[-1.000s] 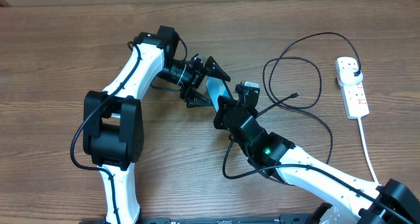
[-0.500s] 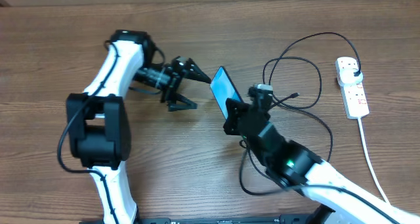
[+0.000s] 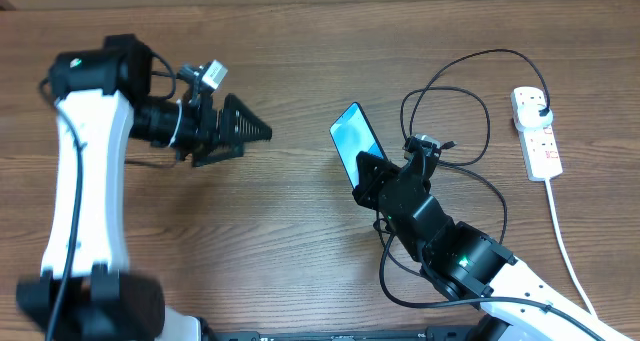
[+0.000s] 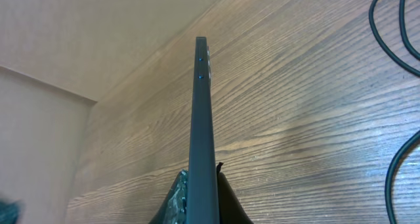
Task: Plug charger to phone and switch on socket
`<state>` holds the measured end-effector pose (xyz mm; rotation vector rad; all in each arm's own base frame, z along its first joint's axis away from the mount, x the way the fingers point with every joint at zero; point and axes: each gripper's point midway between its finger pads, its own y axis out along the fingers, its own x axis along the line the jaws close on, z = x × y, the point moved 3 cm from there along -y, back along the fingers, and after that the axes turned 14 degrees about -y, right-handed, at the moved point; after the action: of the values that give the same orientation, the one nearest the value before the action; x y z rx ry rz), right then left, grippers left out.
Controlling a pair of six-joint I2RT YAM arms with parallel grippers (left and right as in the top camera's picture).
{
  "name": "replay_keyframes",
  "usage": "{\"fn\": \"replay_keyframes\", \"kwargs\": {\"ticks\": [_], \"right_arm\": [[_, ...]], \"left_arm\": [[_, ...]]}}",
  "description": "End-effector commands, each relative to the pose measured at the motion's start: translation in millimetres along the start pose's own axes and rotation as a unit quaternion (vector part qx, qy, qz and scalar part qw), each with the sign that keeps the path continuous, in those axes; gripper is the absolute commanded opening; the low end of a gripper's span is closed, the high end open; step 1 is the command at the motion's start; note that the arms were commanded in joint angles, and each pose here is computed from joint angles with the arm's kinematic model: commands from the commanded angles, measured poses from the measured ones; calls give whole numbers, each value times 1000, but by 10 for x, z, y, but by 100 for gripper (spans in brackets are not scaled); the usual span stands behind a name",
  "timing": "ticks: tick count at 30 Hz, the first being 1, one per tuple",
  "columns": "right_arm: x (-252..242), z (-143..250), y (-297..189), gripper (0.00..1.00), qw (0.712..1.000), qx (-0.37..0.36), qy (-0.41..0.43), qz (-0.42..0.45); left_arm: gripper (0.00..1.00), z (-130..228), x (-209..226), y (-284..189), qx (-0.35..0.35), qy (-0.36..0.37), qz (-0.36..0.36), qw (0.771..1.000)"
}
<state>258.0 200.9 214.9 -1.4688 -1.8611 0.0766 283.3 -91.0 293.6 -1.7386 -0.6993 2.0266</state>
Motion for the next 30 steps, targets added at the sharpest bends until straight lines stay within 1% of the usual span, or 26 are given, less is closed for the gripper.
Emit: {"fn": "replay_keyframes", "kwargs": {"ticks": [1,2,4,9,11,15,17,19,22,24,27,30], "right_arm": [[69,-121,-66,4,1000,-21,20,-11],[69,-121,-66,4,1000,-21,20,-11],[70,-120,-66,4,1000,-21,20,-11],[89,-97,-63,4,998,-12,55,-18],[101,-82,-64,4,997,-7,69,-22],[123,-74,-65,4,997,-3,71,-29],[122,-74,-65,4,997,-3,71,-29],[128,-68,-65,4,997,0,71,-30],[136,-55,-65,4,996,5,83,-33],[135,-54,-64,4,996,5,83,-33],[129,-37,-42,4,996,7,88,-30],[118,25,20,4,990,19,134,-23]], "left_arm": [[100,228,59,-256,-58,71,-110,990],[100,293,85,-327,-75,82,-141,984],[100,382,72,-420,-102,91,-165,977],[100,610,-109,-563,-158,141,-159,964],[100,687,-107,-611,-184,163,-171,954],[100,734,-8,-565,-226,154,-165,947],[99,676,121,-483,-246,133,-159,947],[99,559,285,-361,-265,95,-145,949],[100,333,562,-104,-275,7,-105,956],[100,229,654,87,-258,-50,-55,963],[100,110,686,326,-215,-98,23,971],[100,-5,763,498,-173,-165,64,969]]}}
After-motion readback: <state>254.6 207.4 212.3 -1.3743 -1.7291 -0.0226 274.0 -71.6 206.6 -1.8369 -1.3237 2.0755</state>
